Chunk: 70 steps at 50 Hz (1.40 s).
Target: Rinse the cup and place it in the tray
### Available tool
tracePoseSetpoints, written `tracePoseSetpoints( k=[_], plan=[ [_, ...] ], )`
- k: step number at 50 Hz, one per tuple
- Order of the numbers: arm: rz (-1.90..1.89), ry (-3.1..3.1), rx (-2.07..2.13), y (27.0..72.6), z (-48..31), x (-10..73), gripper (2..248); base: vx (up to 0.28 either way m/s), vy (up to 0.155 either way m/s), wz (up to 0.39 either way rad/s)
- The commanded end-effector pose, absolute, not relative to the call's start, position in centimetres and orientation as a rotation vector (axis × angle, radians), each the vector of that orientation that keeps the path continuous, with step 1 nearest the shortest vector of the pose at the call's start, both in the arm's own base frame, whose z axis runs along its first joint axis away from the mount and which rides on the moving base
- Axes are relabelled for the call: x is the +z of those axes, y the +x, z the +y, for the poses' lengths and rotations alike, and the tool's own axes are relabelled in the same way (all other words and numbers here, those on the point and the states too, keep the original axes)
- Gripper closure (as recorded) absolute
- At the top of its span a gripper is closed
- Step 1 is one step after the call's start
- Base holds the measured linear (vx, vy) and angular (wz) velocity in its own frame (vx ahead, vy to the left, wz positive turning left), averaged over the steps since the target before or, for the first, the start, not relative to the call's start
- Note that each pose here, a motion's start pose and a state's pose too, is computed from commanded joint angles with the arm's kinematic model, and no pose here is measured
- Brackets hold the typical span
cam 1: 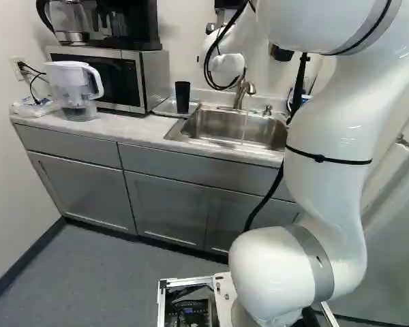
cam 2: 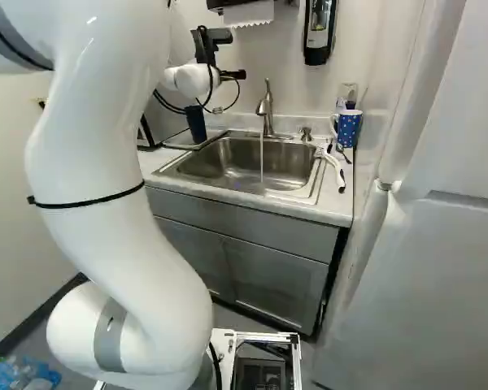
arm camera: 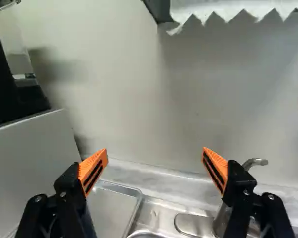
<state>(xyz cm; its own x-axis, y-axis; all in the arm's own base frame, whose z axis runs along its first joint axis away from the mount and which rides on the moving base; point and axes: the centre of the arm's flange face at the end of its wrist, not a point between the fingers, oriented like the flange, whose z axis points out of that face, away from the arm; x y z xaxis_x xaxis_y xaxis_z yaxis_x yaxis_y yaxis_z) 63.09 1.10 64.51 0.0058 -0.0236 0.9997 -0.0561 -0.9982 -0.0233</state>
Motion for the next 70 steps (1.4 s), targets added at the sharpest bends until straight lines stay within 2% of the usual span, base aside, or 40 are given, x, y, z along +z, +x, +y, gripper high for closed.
tracePoseSetpoints(
  k=[52, 70],
  plan=[
    [-0.194, 2.202, 2.12, 69.6, -6.0, 66.2, 3, 0.0, 0.0, 0.0],
    [-0.191, 2.295, 2.036, 69.7, -6.0, 65.4, 3, 0.0, 0.0, 0.0]
  ],
)
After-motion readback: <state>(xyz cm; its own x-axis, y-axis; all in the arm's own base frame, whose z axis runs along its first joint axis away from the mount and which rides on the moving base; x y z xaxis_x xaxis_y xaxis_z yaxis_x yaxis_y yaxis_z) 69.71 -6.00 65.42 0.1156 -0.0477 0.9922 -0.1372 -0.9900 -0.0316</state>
